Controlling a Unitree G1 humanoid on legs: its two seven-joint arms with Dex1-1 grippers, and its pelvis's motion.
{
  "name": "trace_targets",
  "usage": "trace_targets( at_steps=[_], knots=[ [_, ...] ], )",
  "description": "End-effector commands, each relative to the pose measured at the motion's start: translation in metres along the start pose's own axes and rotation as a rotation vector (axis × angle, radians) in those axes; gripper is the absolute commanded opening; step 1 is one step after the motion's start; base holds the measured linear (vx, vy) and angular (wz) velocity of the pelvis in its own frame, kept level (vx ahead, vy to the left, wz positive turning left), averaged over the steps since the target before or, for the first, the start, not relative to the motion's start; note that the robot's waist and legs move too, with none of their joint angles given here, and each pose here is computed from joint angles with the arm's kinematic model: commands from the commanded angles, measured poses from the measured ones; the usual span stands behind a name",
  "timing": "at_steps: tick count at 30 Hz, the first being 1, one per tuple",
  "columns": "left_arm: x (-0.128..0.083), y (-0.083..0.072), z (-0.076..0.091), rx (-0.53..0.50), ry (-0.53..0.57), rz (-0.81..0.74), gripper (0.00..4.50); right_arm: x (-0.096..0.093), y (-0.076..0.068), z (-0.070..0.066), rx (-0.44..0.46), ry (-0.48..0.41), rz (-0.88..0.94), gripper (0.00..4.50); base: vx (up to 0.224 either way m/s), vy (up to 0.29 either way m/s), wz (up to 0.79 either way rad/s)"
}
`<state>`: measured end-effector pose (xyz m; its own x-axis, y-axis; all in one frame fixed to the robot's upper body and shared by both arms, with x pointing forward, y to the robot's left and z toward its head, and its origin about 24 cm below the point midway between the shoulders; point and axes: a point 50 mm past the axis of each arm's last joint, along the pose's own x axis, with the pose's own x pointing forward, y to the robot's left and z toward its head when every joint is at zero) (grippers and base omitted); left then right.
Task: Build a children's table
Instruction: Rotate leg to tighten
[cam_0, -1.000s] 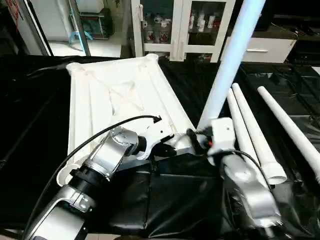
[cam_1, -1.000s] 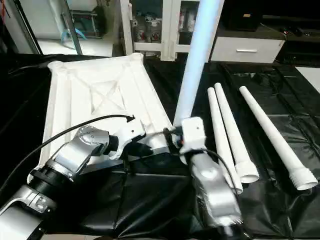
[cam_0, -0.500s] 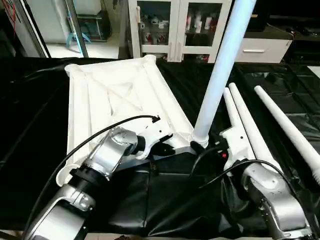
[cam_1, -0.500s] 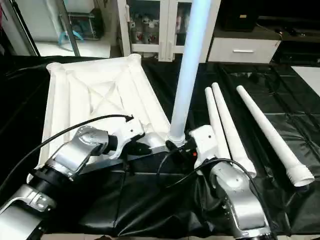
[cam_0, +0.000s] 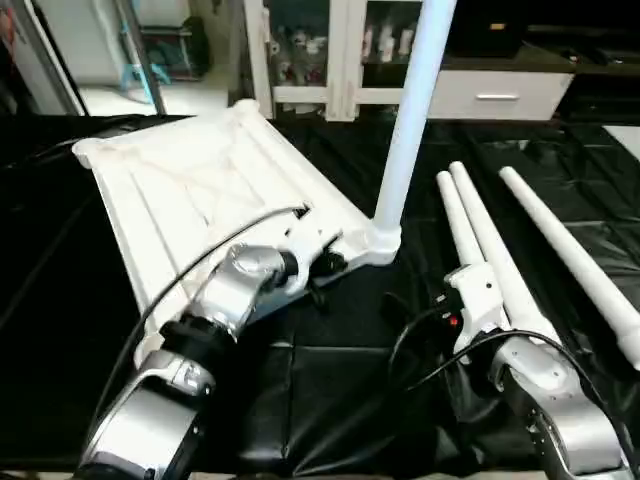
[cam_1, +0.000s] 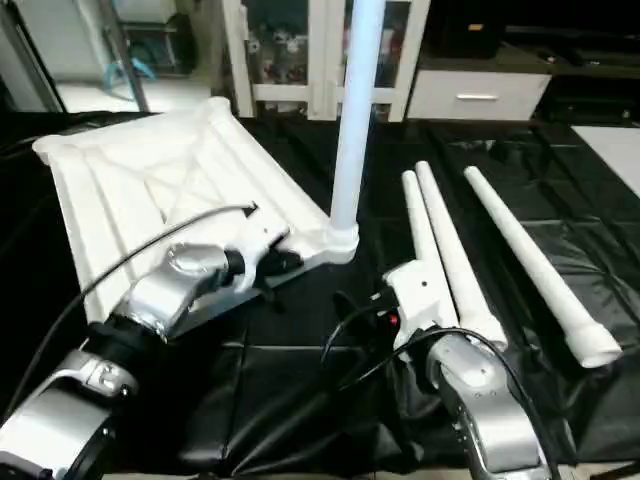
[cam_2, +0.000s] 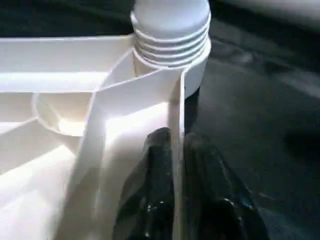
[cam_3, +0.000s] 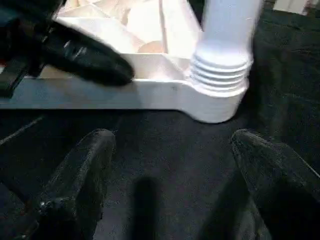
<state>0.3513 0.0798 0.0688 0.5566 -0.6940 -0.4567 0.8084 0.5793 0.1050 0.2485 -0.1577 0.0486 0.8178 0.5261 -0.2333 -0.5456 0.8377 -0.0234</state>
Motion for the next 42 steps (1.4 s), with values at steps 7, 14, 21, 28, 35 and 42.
trace_targets(
  at_steps=[7, 14, 21, 28, 35, 42],
  knots=[
    [-0.016, 0.009, 0.019, 0.014, -0.111, -0.005, 1.37, 0.0, 0.012, 0.001, -0.014, -0.012, 0.056, 4.02, 0.0, 0.0, 0.0],
    [-0.051, 0.01, 0.011, 0.104, -0.069, -0.213, 1.46, -0.001, 0.014, -0.001, -0.029, 0.0, 0.096, 4.02, 0.0, 0.0, 0.0],
    [-0.053, -0.011, -0.006, 0.134, 0.027, -0.37, 1.46, -0.001, 0.016, -0.004, -0.044, 0.017, 0.118, 4.02, 0.0, 0.0, 0.0],
    [-0.027, -0.011, -0.013, 0.118, 0.1, -0.215, 1.46, 0.0, 0.012, -0.003, -0.053, 0.018, 0.101, 4.02, 0.0, 0.0, 0.0],
    [-0.012, 0.006, -0.003, 0.118, 0.049, 0.044, 1.46, -0.001, 0.011, -0.003, -0.062, 0.018, 0.1, 4.02, 0.0, 0.0, 0.0],
    [-0.03, 0.015, 0.04, 0.076, -0.252, 0.075, 1.46, -0.001, 0.018, 0.003, -0.034, -0.012, 0.157, 4.02, 0.0, 0.0, 0.0]
  ],
)
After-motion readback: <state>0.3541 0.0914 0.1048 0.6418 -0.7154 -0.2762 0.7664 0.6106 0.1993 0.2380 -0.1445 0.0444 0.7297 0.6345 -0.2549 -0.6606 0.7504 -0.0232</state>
